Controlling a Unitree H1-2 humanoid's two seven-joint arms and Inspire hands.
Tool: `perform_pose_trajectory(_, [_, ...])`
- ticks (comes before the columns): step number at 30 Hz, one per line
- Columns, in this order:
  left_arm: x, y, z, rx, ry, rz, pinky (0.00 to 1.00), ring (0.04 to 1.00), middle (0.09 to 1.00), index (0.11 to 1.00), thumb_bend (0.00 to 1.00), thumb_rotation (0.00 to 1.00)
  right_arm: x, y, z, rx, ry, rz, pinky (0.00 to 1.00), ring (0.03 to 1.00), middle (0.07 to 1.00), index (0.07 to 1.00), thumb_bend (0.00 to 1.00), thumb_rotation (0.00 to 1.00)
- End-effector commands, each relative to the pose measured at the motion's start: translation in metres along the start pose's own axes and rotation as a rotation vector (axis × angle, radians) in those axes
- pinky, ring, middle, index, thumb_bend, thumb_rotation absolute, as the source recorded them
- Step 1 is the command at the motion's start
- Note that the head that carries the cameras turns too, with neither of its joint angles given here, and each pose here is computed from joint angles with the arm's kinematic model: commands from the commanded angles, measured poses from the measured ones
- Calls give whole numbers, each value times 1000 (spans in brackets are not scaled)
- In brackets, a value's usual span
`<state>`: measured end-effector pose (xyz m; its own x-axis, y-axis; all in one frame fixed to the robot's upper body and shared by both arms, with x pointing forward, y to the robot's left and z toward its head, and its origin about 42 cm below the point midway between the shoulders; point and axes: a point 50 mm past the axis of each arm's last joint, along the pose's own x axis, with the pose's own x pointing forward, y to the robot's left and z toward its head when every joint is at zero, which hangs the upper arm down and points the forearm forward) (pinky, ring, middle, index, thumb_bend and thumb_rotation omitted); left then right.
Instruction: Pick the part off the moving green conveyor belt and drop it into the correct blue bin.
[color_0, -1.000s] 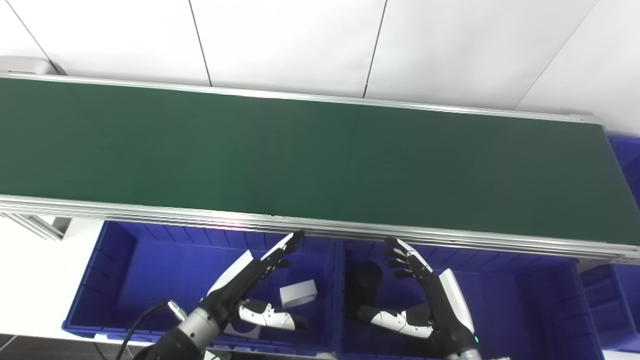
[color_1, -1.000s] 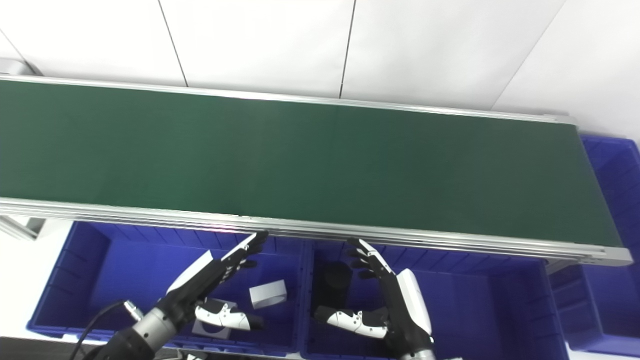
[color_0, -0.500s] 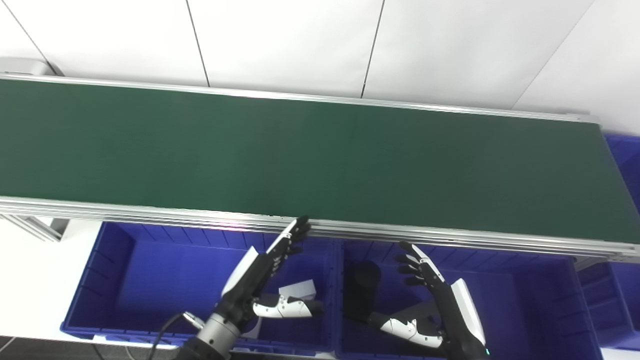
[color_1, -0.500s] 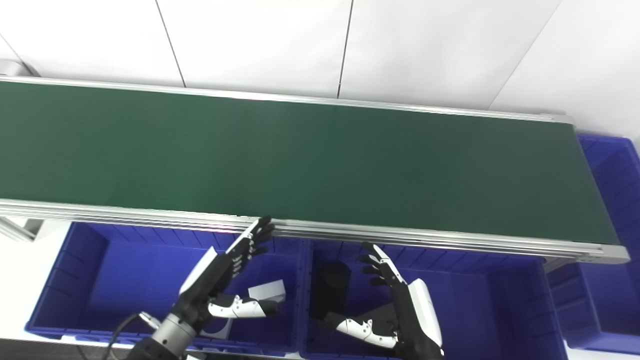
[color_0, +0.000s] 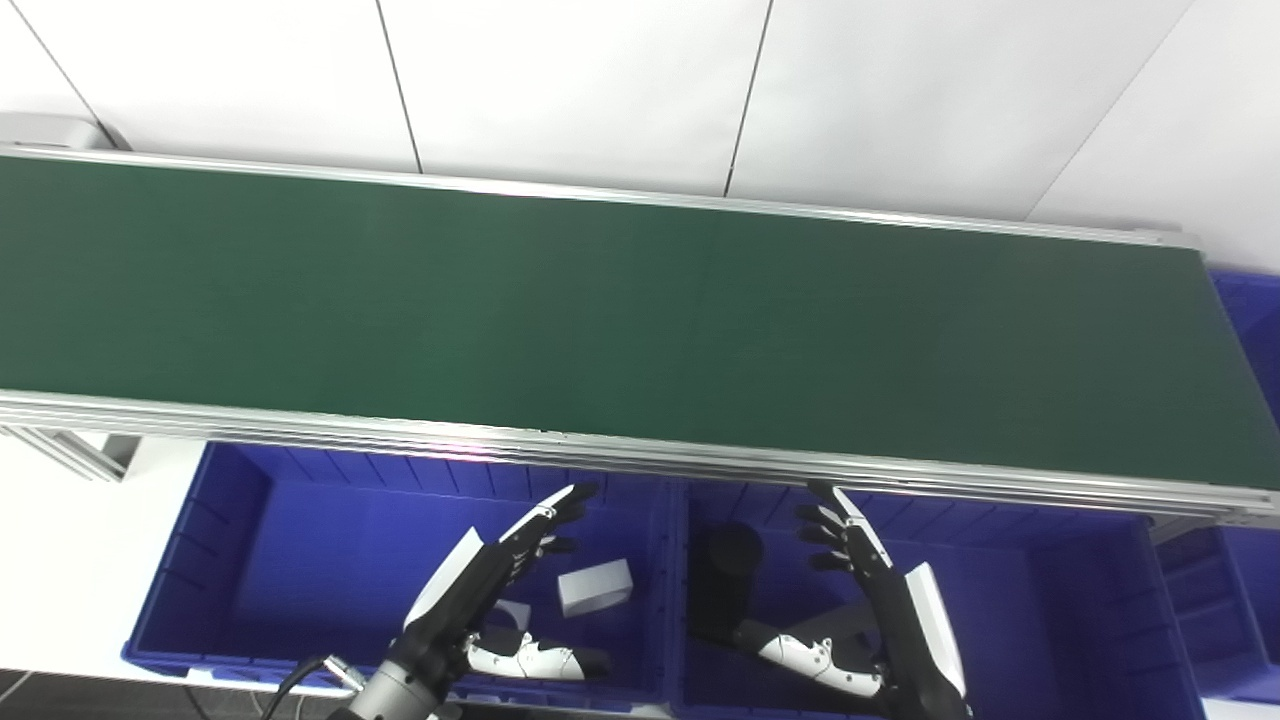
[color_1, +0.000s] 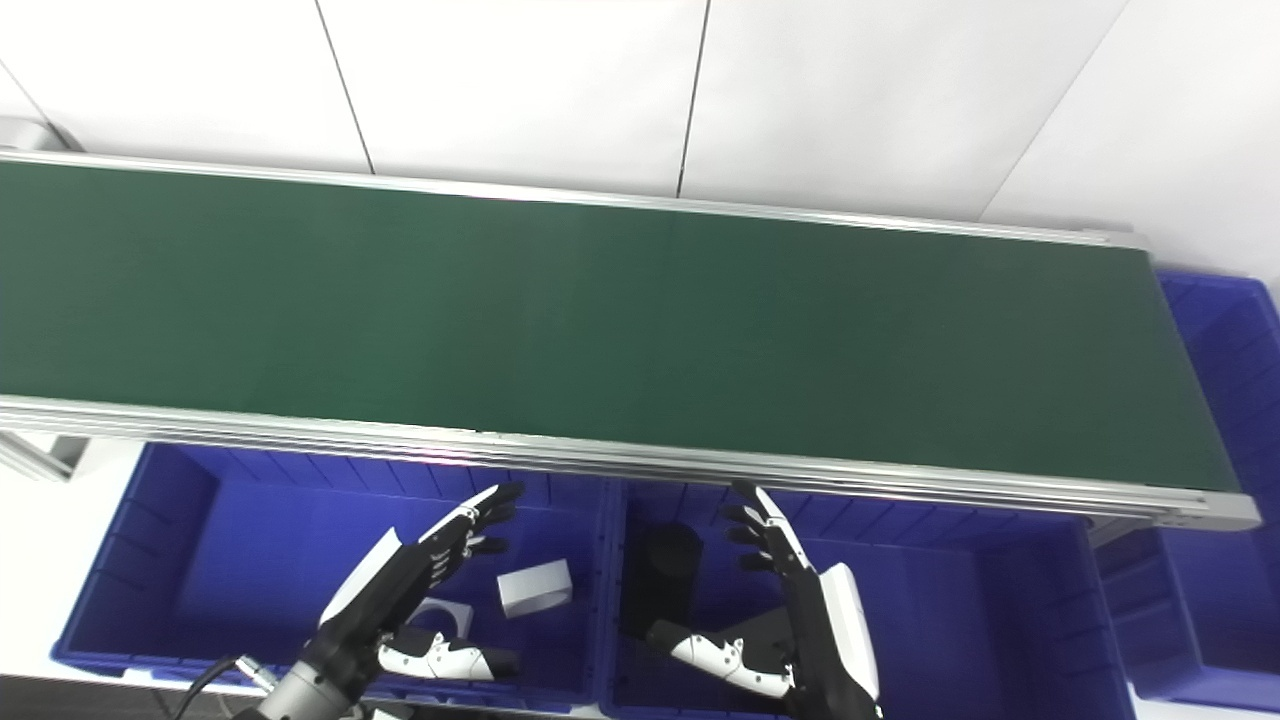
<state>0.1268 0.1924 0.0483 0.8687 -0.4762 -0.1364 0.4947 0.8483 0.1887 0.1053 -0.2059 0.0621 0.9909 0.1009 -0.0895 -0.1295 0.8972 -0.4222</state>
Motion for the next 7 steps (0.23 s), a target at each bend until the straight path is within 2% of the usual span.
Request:
perform_pose_trajectory(1, [3, 11, 9, 38, -47, 0, 838, 928, 949, 901, 840, 301, 4, 0, 7, 12, -71, -32, 700, 790, 832, 911, 811, 405])
perform_pose_trajectory(5, [9, 26, 8, 81, -55, -10, 800, 880, 912, 892, 839, 275, 9, 4, 5, 8, -71, -31, 702, 789, 834, 911, 810, 400])
perform_pose_trajectory(7, [12, 33, 6, 76, -55, -11, 804, 864, 882, 866, 849, 225, 11, 6, 5, 10, -73, -31, 710, 793, 836, 913, 807, 397])
